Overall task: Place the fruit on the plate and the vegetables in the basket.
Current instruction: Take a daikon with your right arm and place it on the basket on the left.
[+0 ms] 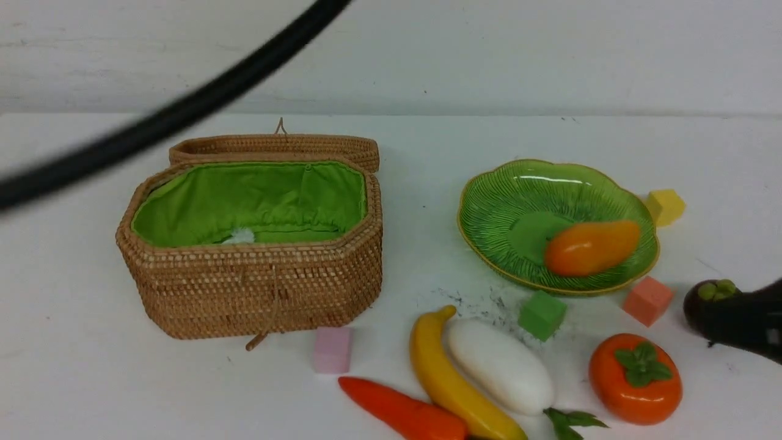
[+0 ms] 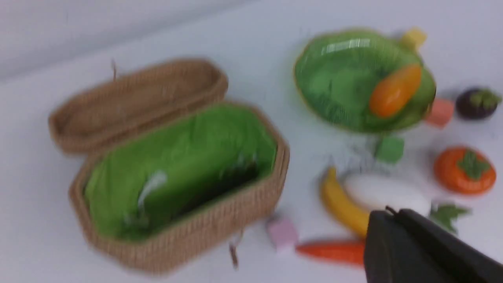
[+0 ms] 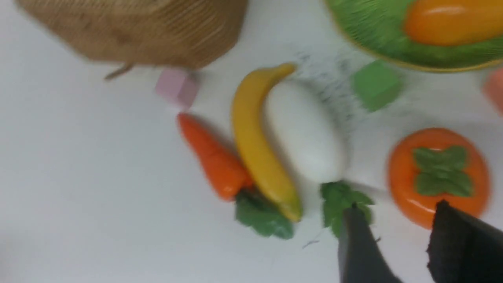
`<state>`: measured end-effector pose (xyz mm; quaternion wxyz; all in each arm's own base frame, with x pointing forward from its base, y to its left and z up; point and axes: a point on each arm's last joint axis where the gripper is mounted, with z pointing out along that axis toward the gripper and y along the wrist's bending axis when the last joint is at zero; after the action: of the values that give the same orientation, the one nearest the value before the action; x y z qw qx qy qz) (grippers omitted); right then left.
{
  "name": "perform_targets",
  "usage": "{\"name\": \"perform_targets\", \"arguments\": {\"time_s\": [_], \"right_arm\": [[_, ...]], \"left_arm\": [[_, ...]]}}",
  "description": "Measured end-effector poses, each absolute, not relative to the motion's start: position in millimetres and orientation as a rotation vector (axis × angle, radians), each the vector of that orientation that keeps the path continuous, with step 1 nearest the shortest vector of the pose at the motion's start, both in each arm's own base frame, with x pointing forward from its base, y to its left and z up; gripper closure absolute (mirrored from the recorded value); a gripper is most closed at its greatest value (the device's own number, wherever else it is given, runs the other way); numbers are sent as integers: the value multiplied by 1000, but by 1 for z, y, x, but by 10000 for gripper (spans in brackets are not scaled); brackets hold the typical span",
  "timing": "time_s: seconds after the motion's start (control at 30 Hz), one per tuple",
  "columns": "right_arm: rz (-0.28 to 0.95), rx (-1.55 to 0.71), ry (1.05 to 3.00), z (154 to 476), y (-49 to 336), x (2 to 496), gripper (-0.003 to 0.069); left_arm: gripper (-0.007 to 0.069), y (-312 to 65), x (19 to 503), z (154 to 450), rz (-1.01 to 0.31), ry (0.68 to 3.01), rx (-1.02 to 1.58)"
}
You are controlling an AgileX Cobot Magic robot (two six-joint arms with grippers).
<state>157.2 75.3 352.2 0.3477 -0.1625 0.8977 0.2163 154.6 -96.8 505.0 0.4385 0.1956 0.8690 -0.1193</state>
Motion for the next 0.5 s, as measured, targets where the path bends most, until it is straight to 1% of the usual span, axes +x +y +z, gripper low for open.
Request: {"name": "perform_targets", "arguments": {"time_s": [0.03,0.07,0.13,0.17,0.2,0.27,0.3,0.33,0.37,0.4,0.43,0.47,0.5], "right_arm": [[563,-427,2324,354,76,157,337],[590,-527,2349,354,88,170,281],[604,-606,2365,356,101,183,221],[608,-640,2372,358,108,190,188],[608,-681,2388,357,116,200,146],[598,-737,2414,352,128,213,90],[571,-790,2470,339,141,232,27],[556,-812,2505,330,148,243,13],[552,-816,2513,328,149,245,6],[527,-840,2576,311,157,261,-10],[511,-840,2623,299,160,270,-12],[505,-838,2643,293,161,273,-12],[483,-836,2695,276,165,283,-9]], "left_arm": [[638,-95,151,503,-298,2164,482],[638,-74,122,486,-320,2182,437],[638,-60,102,460,-342,2217,382],[638,-53,91,454,-362,2200,359],[638,-45,80,440,-380,2200,328],[638,-37,68,417,-394,2223,290],[638,-28,56,399,-407,2229,259],[638,-25,52,392,-408,2236,243],[638,-23,50,389,-406,2243,236],[638,-18,44,383,-410,2250,200],[638,-15,41,381,-409,2253,178],[638,-14,40,381,-405,2255,174],[638,-11,38,379,-397,2275,146]]}}
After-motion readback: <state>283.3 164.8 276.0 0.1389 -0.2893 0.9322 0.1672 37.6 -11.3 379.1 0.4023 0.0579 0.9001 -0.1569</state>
